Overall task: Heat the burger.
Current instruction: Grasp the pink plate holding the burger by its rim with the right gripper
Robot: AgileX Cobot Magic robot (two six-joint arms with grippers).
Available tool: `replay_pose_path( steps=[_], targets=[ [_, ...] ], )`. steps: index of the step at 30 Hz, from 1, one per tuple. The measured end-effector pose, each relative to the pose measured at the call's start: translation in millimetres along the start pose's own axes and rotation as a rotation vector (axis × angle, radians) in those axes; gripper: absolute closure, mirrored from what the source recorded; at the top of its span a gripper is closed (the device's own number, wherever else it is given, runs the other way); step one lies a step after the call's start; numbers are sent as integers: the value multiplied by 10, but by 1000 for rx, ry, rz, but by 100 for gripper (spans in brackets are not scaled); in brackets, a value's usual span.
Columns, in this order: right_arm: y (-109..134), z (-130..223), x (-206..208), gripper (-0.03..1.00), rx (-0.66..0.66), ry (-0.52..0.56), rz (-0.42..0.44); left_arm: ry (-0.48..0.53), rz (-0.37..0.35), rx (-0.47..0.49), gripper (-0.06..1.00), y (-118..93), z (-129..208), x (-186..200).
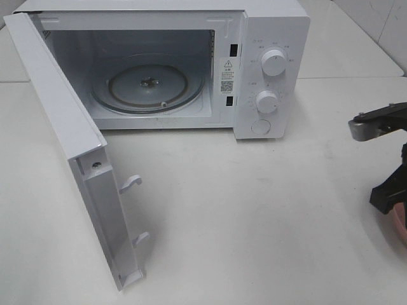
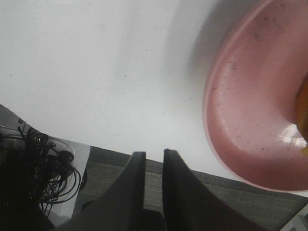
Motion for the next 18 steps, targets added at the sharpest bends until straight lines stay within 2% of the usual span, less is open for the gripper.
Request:
replay_pose_path(
  steps=[5, 11, 14, 15, 16, 17, 18],
  targets=[
    [-187, 130, 146, 80, -33, -62, 48, 0, 0, 0, -5, 0, 0, 0],
    [-259, 188, 188, 77, -34, -74, 69, 0, 0, 0, -5, 0, 0, 0],
    [-292, 182, 187, 72, -30, -88, 76, 0, 0, 0, -5, 0, 0, 0],
    [-311, 167, 189, 63, -30, -103, 87, 0, 0, 0, -5, 0, 0, 0],
    [-311, 167, 189, 63, -30, -103, 87, 0, 0, 0, -5, 0, 0, 0],
    [-316, 161, 190, 57, -27, -108, 91, 0, 0, 0, -5, 0, 0, 0],
    [-322, 146, 193, 44, -26, -121, 97, 0, 0, 0, -5, 0, 0, 0]
  ],
)
Point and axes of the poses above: a point on each arm's last joint axis where the gripper is mounted, x pointing back along that axis away from the gripper, y along the wrist's bending axis when the last joint is at zero, z = x × y, the point moved 3 cm from there along -x, pointing out along that axis toward the gripper, and after that the axes turned 14 degrees about x, right-handed, at the moved point
